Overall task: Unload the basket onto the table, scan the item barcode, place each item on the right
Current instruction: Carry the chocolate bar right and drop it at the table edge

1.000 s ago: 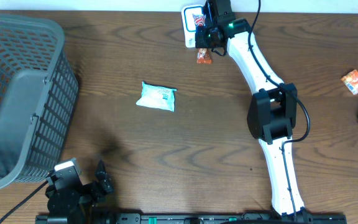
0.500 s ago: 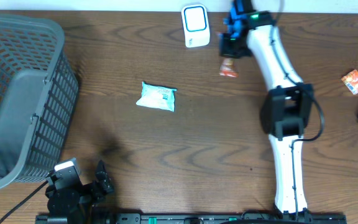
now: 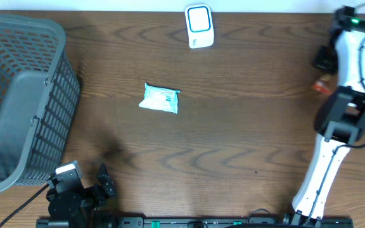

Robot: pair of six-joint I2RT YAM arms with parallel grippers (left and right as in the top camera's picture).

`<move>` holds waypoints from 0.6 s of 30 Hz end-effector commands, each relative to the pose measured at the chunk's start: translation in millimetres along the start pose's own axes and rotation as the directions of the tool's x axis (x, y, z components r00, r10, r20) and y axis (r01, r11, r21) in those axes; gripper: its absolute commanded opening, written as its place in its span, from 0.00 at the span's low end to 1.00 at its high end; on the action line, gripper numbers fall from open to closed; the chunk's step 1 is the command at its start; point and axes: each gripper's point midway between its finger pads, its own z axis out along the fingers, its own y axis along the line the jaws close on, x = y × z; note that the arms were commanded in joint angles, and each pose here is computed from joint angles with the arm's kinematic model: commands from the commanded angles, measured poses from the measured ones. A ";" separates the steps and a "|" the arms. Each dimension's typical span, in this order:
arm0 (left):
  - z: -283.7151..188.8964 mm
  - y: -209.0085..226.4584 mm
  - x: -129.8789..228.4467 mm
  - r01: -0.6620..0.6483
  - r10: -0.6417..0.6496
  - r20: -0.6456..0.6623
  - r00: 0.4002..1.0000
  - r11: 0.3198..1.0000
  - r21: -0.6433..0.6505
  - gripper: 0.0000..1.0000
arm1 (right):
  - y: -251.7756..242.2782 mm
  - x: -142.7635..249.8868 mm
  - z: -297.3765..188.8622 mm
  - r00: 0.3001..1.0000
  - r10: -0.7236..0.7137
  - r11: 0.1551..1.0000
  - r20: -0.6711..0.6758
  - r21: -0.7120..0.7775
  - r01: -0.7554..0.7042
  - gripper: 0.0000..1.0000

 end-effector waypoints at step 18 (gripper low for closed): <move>0.4 1.3 0.7 0.000 0.000 0.000 1.000 1.000 -0.007 0.99 | -67.9 -6.8 -5.2 0.978 0.195 0.946 -0.080 -0.249 -0.209 0.99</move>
